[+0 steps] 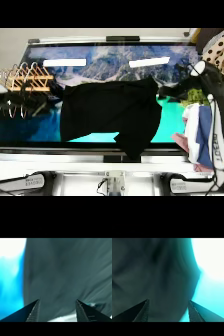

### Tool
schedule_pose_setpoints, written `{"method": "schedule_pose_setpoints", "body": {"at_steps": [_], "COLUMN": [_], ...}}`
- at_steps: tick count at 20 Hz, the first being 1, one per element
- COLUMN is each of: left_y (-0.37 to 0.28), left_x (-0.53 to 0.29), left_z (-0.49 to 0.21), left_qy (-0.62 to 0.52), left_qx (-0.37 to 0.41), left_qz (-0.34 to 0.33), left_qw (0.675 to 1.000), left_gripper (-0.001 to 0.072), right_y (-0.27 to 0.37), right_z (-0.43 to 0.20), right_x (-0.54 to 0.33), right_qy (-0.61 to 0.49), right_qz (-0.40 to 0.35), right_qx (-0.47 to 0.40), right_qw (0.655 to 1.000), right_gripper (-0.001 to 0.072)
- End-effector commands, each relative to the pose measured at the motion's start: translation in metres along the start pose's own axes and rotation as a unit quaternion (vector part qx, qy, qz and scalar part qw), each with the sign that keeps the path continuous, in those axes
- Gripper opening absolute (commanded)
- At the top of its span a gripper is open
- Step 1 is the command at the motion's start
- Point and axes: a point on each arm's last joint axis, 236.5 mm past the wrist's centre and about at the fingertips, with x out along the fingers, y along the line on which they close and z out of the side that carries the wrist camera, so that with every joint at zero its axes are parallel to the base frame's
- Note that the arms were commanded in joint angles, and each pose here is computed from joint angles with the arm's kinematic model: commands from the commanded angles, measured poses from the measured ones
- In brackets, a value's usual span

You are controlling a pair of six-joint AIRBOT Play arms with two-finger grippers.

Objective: Fold the shirts.

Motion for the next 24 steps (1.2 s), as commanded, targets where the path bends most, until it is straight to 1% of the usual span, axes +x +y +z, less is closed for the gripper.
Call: {"method": "schedule_pose_setpoints", "body": {"at_steps": [1, 2, 4, 7, 13, 17, 18, 20, 22, 23, 24], "left_y": [0.028, 0.031, 0.036, 0.034, 0.039, 0.037, 0.036, 0.034, 0.029, 0.026, 0.019], "left_x": [0.029, 0.038, 0.051, 0.059, 0.064, 0.073, 0.077, 0.085, 0.087, 0.085, 0.082], "left_z": [-0.066, -0.077, -0.095, -0.099, -0.1, -0.101, -0.103, -0.107, -0.1, -0.094, -0.087], "left_qy": [0.007, 0.015, 0.039, 0.037, 0.04, 0.04, 0.046, 0.057, 0.043, 0.031, 0.021], "left_qx": [-0.01, -0.014, -0.016, -0.013, -0.017, -0.008, -0.004, -0.003, -0.009, -0.014, -0.01], "left_qz": [0.021, 0.018, 0.01, -0.003, 0.0, 0.006, 0.007, 0.007, -0.003, -0.011, -0.023], "left_qw": [1.0, 1.0, 0.999, 0.999, 0.999, 0.999, 0.999, 0.998, 0.999, 0.999, 0.999], "left_gripper": [0.0409, 0.0384, 0.0384, 0.0384, 0.0384, 0.0359, 0.0293, 0.0281, 0.0096, 0.003, 0.003], "right_y": [-0.004, 0.001, 0.008, 0.016, 0.017, 0.017, 0.017, 0.017, 0.017, 0.017, 0.017], "right_z": [-0.049, -0.051, -0.055, -0.05, -0.05, -0.05, -0.051, -0.051, -0.051, -0.051, -0.051], "right_x": [-0.004, -0.005, -0.005, -0.005, -0.005, -0.005, -0.005, -0.005, -0.005, -0.005, -0.005], "right_qy": [0.031, 0.025, 0.025, 0.016, 0.016, 0.016, 0.016, 0.016, 0.016, 0.016, 0.016], "right_qz": [-0.008, 0.001, 0.016, 0.033, 0.035, 0.035, 0.035, 0.035, 0.035, 0.035, 0.035], "right_qx": [-0.003, 0.003, 0.008, 0.011, 0.012, 0.012, 0.012, 0.012, 0.013, 0.013, 0.013], "right_qw": [0.999, 1.0, 1.0, 0.999, 0.999, 0.999, 0.999, 0.999, 0.999, 0.999, 0.999], "right_gripper": [0.0592, 0.0592, 0.0592, 0.0592, 0.0592, 0.0592, 0.0592, 0.0592, 0.0592, 0.0592, 0.0592]}}
